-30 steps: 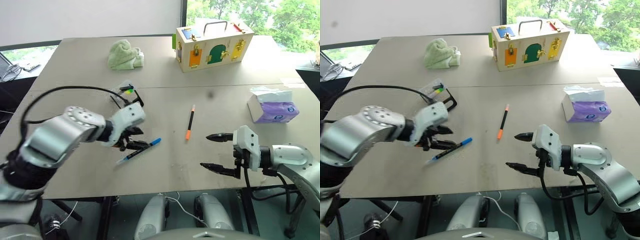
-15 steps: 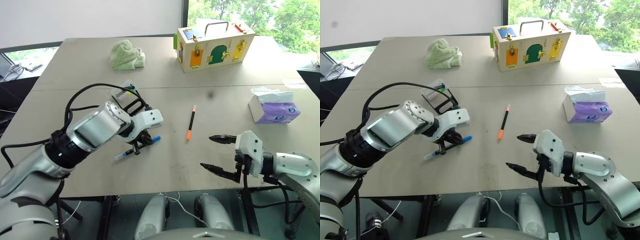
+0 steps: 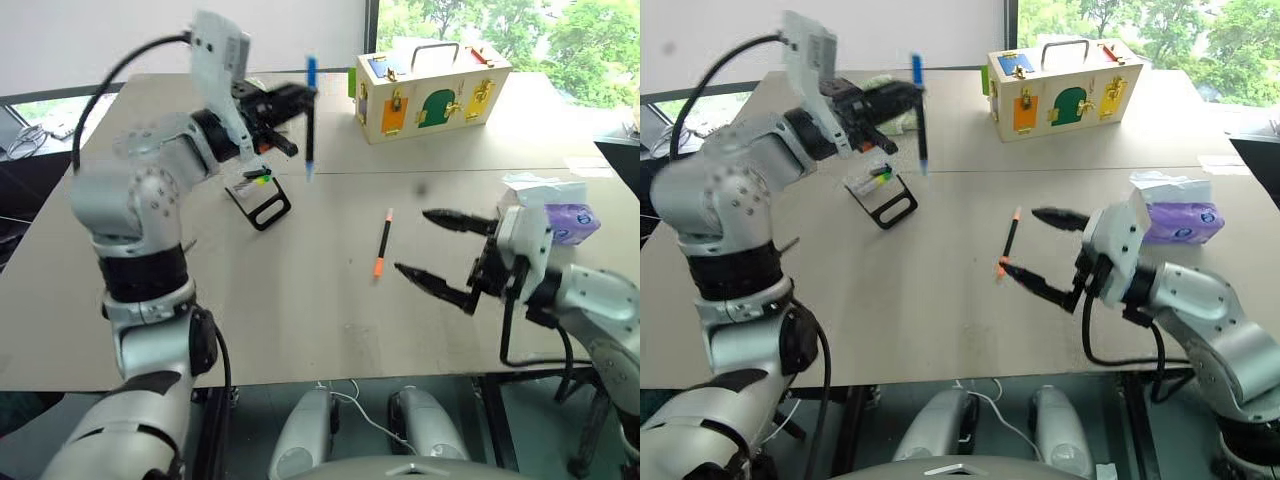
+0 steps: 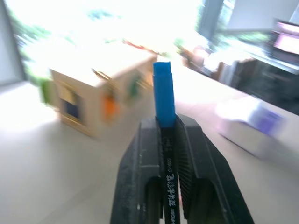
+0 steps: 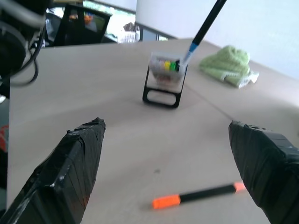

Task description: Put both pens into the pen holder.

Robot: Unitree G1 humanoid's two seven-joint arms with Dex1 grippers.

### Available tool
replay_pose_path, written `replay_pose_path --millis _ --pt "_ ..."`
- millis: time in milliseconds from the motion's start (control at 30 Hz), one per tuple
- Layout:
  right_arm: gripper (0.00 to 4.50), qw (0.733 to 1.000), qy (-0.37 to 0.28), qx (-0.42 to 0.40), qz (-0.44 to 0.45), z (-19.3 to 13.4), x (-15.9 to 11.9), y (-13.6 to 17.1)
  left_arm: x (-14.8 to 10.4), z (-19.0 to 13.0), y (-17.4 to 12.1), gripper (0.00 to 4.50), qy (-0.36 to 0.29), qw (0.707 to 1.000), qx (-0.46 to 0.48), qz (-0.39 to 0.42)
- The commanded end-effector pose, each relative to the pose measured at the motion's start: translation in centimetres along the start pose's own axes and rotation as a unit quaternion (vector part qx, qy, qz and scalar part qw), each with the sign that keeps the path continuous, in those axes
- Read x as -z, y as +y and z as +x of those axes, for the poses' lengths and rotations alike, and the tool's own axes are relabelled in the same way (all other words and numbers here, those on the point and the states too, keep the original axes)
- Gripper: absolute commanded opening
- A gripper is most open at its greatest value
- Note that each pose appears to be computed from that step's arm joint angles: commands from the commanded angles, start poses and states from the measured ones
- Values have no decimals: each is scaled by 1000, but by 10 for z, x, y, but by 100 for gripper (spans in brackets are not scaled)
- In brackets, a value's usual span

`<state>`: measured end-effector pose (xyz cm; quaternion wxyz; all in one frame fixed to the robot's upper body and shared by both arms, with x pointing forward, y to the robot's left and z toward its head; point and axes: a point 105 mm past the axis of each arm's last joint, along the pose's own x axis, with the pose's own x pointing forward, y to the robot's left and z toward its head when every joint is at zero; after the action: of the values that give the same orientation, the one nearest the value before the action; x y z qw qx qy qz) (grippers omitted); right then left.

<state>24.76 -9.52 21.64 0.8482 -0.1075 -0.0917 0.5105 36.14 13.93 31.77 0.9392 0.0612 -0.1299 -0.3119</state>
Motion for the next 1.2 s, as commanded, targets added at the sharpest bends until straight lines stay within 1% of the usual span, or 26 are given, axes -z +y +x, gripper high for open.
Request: replay_pose_path --millis 33,100,167,267,367,500,600,867,967,1033,1100,1133,1200 --pt "450 1000 -16 -4 -1 1 -12 -6 -25 -13 -11 8 -90 978 -19 185" --pt "450 1000 -13 -11 -3 2 -14 -9 -16 -20 -22 8 -90 956 3 277" --pt "450 1000 -12 -17 -4 3 -17 -11 -1 -27 -27 8 -81 942 24 325" --pt "450 1000 -5 -26 -2 2 -19 -10 18 -38 -32 8 -72 927 50 365" --pt "450 1000 0 -29 -2 1 -20 -11 26 -44 -33 8 -72 920 60 379" --pt "450 1000 4 -28 1 1 -20 -11 45 -59 -20 8 -51 908 65 410" --pt "450 1000 7 -28 3 0 -20 -11 51 -63 -14 8 -46 895 72 437" --pt "450 1000 12 -26 1 -2 -19 -11 64 -61 -1 8 -40 888 74 452" --pt "450 1000 14 -25 1 -3 -19 -10 72 -61 8 8 -31 892 64 446" --pt "450 1000 17 -23 0 -4 -18 -10 69 -61 12 93 -36 900 53 431" --pt "450 1000 19 -20 0 -5 -17 -10 57 -59 9 168 -58 909 47 410" --pt "450 1000 22 -17 1 -6 -16 -10 50 -58 5 207 -69 919 49 385" --pt "450 1000 23 -13 2 -7 -14 -11 37 -57 -7 304 -84 933 62 346"
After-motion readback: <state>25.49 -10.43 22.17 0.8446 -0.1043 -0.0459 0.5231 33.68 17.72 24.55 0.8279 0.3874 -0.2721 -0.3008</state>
